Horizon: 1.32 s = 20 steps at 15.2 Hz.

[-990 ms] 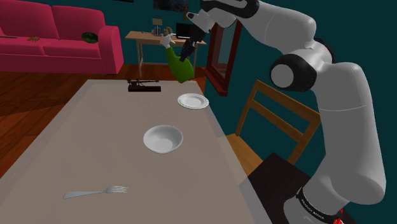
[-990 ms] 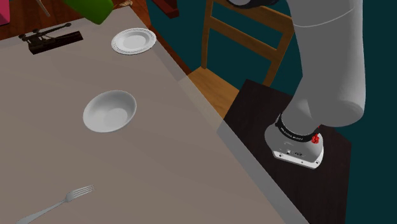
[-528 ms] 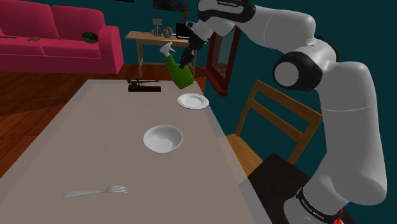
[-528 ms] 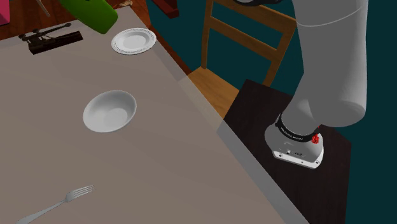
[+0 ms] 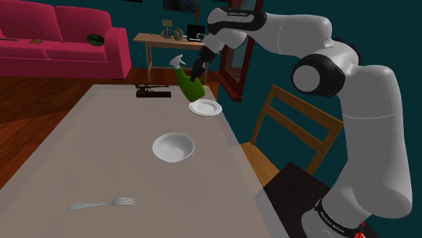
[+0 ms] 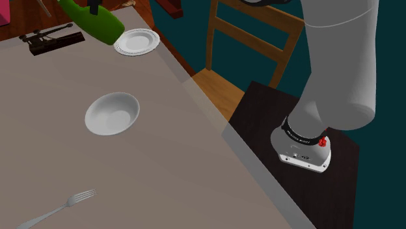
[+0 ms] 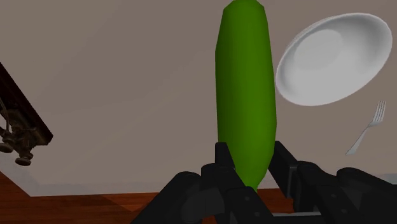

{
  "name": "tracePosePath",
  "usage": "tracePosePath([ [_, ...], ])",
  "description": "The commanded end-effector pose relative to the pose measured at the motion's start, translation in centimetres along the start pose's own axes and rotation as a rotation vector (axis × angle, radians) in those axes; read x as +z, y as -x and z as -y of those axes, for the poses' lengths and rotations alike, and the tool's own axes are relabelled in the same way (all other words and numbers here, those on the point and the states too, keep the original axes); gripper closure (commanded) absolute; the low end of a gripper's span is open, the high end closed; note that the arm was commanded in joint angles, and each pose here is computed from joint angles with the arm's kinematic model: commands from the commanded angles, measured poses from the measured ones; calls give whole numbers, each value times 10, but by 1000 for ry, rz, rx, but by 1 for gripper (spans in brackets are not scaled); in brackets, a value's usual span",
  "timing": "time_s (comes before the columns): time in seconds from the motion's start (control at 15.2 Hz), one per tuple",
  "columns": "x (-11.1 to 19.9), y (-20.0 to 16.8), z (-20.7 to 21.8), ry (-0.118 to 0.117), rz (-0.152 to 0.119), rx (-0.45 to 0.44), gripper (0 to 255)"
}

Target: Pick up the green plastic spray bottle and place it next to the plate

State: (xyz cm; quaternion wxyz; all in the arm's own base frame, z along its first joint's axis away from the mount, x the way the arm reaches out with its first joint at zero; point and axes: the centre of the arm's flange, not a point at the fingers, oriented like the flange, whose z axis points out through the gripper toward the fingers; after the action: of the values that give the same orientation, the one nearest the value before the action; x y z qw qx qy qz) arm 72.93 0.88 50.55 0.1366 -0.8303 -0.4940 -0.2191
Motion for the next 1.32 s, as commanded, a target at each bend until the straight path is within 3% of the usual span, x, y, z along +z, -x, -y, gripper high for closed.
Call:
tracePosePath([
  [0.0,8,5,1,1,0,0,255],
  [1.25,95,55,0,1,0,0,255],
])
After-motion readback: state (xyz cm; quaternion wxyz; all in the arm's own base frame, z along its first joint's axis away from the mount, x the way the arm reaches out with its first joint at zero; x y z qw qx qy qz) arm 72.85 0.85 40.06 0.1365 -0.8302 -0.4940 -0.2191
